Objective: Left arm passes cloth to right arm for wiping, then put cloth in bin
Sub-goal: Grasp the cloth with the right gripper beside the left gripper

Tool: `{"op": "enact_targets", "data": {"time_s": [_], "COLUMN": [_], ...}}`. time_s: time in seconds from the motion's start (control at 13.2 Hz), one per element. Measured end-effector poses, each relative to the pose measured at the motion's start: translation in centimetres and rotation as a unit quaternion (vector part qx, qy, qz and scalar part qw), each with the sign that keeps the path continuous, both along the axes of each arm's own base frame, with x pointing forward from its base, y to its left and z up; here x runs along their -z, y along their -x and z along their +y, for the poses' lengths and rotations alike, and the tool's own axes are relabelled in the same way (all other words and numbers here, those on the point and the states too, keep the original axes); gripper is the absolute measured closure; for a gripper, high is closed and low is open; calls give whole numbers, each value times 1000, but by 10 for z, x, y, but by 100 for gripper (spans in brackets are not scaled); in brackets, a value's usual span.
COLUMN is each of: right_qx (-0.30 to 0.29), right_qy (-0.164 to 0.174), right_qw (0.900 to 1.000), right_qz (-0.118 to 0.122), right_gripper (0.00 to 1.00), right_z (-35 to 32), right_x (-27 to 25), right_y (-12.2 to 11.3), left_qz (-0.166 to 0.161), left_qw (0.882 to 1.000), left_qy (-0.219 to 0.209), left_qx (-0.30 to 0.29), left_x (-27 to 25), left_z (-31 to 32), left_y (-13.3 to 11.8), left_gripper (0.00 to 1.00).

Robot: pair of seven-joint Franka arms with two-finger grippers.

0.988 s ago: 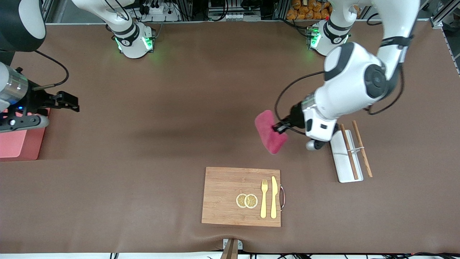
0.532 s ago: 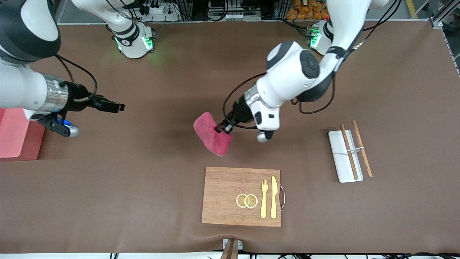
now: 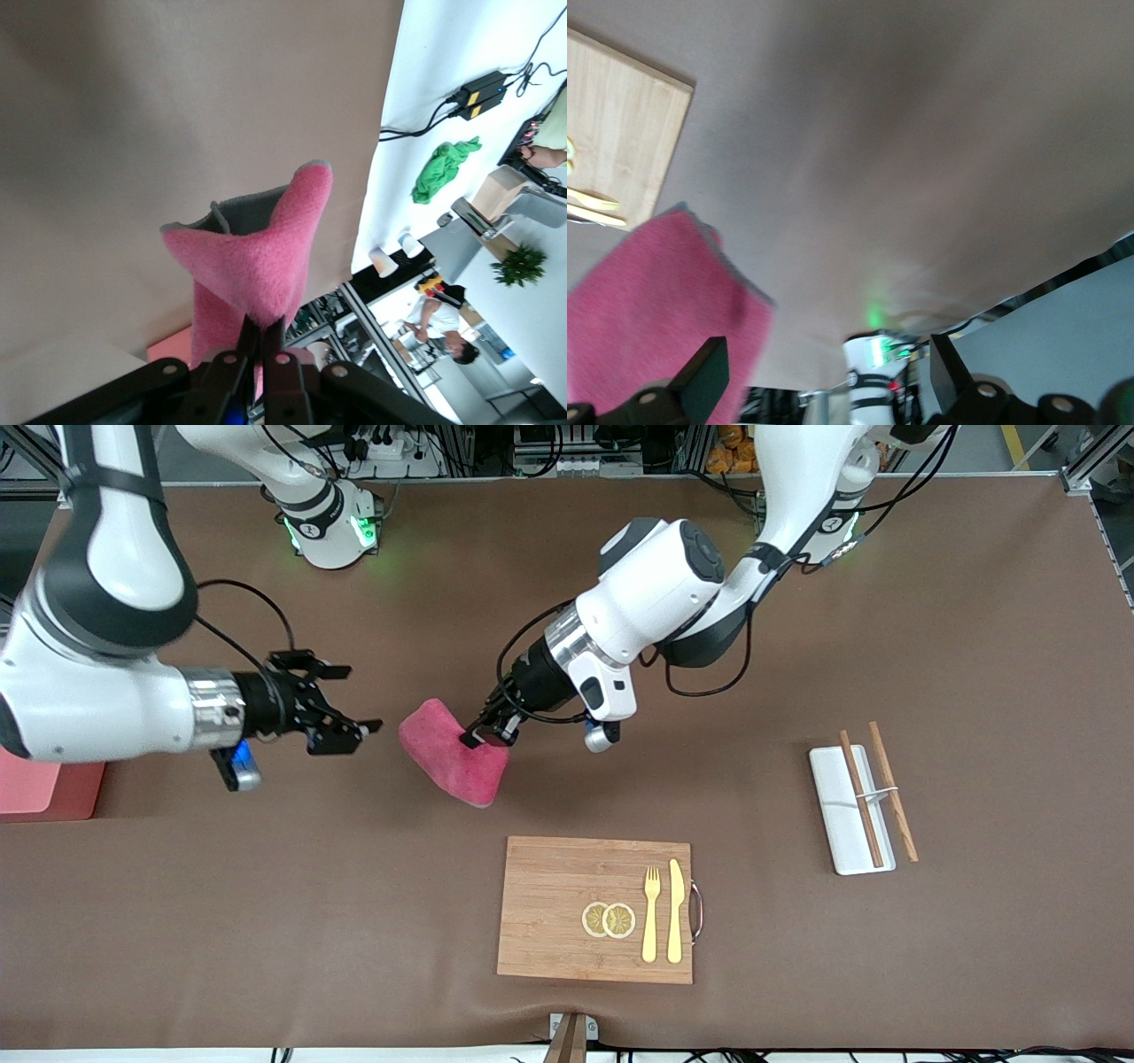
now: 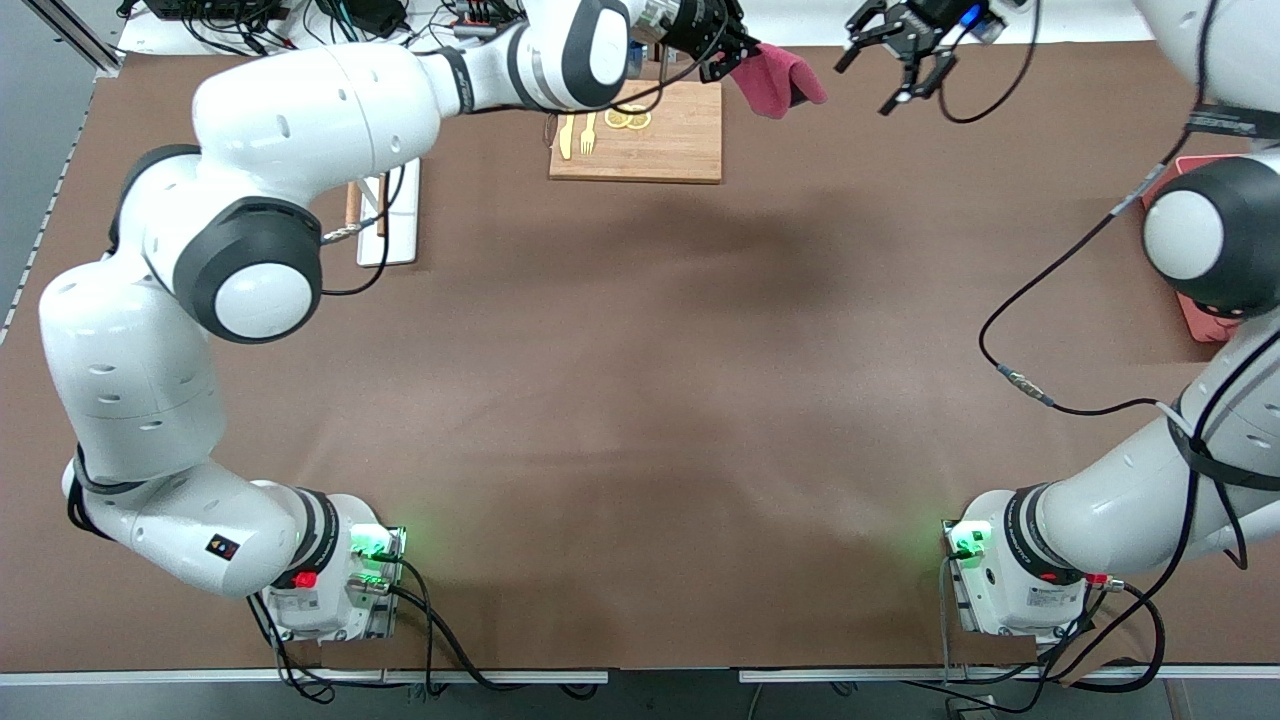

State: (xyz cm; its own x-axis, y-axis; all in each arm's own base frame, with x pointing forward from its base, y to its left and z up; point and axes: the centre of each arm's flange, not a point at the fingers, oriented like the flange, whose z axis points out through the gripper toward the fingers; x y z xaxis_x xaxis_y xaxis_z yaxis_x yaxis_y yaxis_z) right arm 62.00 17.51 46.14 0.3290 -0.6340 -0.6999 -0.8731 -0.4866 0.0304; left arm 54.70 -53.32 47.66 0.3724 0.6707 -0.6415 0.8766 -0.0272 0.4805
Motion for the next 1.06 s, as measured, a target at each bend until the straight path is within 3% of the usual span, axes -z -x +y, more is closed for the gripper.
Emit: {"op": "enact_targets", "data": {"time_s": [0.15,0.46,0.53,0.61,1.06], "right_qx": [31,61,65,65,60], "right_qy": [-16,-19,-18,-19,-30], "right_qw": [999,998,998,998,997], "right_qz": [15,14,16,18,26], "right_gripper": [0,0,7,7,77], "right_z": [16,43,47,51,77], "right_x": [18,29,30,31,41], "right_y": [-8,-14,-13,-13,-8], "left_qz": [-3,6,6,6,7], "left_qw": [1000,999,999,999,999], "left_qy": [19,25,25,25,24], "left_qx": [-17,-20,-20,-20,-21], "left_x": [6,15,15,15,17], "left_z": [-10,-20,-20,-20,-20], "left_y": [6,12,12,12,12], "left_gripper": [95,95,95,95,95]}}
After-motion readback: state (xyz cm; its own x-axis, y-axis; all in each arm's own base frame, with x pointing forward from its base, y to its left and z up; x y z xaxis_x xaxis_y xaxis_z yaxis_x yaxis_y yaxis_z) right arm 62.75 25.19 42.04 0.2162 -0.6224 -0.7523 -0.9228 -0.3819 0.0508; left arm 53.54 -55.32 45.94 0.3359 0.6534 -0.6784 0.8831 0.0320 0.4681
